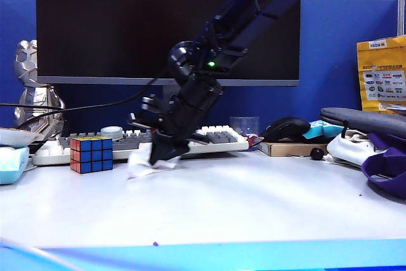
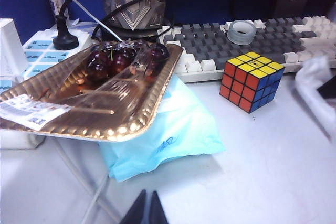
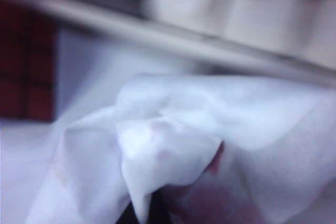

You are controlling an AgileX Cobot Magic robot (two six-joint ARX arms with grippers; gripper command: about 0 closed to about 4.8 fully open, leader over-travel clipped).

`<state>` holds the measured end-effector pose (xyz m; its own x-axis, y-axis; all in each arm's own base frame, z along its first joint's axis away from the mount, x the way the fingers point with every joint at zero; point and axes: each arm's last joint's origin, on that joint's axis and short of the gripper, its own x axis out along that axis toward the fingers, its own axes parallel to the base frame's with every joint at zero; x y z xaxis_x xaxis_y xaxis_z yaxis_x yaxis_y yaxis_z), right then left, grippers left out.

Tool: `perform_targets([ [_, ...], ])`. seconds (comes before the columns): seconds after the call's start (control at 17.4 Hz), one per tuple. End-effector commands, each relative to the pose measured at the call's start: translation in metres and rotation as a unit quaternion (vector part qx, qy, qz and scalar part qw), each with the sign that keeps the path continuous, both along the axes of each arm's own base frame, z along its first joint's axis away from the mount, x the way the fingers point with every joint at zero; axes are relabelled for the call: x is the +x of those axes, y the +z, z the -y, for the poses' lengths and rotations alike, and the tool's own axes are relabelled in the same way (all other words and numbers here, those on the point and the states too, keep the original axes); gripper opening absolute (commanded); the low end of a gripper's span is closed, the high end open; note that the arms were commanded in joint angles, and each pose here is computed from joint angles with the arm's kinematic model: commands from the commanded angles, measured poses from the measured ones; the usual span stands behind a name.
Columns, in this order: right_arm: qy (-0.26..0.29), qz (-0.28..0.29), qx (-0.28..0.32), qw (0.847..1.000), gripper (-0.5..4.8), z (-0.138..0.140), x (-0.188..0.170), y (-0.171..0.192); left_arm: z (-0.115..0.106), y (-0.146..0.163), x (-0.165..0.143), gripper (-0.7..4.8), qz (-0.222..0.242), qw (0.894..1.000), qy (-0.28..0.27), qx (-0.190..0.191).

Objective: Use the wet wipes on the table to wipe the cherry juice off the table, then put the wipes back on the table.

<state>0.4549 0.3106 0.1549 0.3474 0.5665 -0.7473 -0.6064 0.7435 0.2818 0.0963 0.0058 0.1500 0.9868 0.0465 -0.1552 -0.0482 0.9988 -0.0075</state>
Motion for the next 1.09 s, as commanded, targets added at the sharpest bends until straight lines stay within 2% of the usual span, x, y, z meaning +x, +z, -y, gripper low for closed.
perform_targets([
  [0.06, 0.02, -0.007, -0.059, 0.998, -0.05, -0.003, -0.01, -0.005, 0.0, -0.001, 0.0, -0.02, -0.004, 1.0, -0.002, -0.002],
  [0.11, 0.004, 0.009, -0.088, 0.996, -0.05, -0.004, -0.011, -0.002, 0.0, -0.001, 0.0, -0.02, -0.004, 1.0, -0.002, -0.002],
  [0.29, -0.049, 0.071, -0.125, 0.988, -0.05, -0.003, -0.003, 0.021, 0.0, -0.001, 0.0, -0.02, -0.004, 1.0, -0.002, -0.002],
  [0.4, -0.084, 0.128, -0.148, 0.977, -0.05, -0.002, 0.003, 0.043, 0.0, -0.001, 0.0, -0.02, -0.004, 1.0, -0.002, -0.002],
  [0.52, -0.078, 0.148, -0.142, 0.976, -0.05, -0.003, 0.005, 0.051, 0.0, -0.001, 0.0, -0.02, -0.004, 1.0, -0.002, -0.002],
  [0.92, -0.014, 0.07, -0.123, 0.99, -0.05, -0.009, -0.001, 0.024, 0.0, -0.001, 0.0, -0.02, -0.004, 1.0, -0.002, -0.002],
  [1.09, 0.062, -0.004, -0.061, 0.996, -0.05, -0.012, -0.01, 0.02, 0.0, -0.001, 0.0, -0.02, -0.004, 1.0, -0.002, -0.002],
])
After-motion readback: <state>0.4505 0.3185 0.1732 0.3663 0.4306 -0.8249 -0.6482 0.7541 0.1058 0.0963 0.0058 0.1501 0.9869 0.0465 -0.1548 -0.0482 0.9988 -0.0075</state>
